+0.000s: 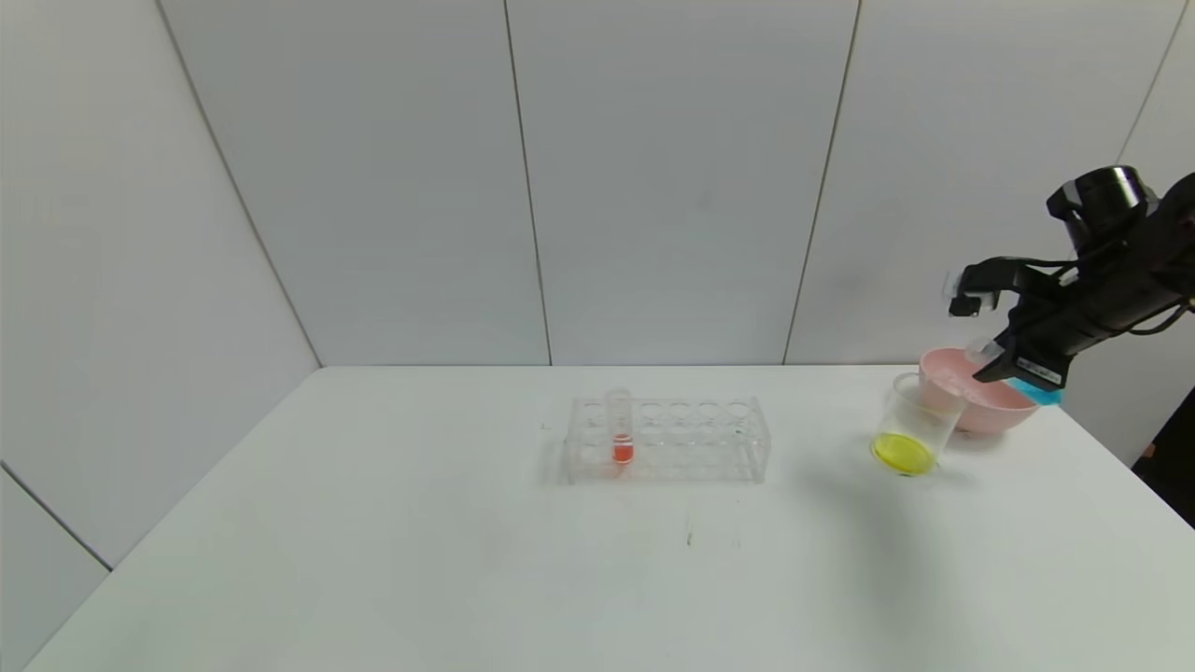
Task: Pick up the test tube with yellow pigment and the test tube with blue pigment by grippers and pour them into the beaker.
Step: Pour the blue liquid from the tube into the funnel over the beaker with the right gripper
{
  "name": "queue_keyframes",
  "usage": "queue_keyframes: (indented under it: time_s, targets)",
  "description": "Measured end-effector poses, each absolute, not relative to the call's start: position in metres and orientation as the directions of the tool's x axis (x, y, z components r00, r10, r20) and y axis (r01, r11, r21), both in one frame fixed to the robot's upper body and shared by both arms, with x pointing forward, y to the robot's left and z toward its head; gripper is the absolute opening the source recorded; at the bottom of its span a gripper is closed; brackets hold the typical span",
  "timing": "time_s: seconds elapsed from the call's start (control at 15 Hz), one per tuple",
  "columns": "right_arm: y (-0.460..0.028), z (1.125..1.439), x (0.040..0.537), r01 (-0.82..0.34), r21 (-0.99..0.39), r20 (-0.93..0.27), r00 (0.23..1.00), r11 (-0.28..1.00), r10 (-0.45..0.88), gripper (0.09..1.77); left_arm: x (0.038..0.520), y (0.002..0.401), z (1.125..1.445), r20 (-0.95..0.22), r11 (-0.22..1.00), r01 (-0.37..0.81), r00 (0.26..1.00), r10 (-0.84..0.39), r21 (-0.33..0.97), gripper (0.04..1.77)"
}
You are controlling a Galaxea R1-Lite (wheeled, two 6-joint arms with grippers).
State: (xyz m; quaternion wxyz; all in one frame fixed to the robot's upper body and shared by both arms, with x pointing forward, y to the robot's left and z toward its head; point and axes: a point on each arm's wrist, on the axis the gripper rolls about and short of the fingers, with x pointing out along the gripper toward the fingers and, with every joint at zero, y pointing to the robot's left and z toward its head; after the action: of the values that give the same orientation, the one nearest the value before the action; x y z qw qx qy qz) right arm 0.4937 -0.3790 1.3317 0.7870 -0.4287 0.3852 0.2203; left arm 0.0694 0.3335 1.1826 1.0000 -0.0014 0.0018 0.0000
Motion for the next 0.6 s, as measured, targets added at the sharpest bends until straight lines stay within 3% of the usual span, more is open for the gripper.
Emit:
queue_keyframes:
  time_s: [0.6]
  targets:
    - [-0.357,1.327,0.497,-0.685,-0.543,-0.81,0.579,0.486,-0.09,0.51,0.069,0.334,1.183,-0.004,1.0,0.0,1.0,0.0,-0.003,1.76]
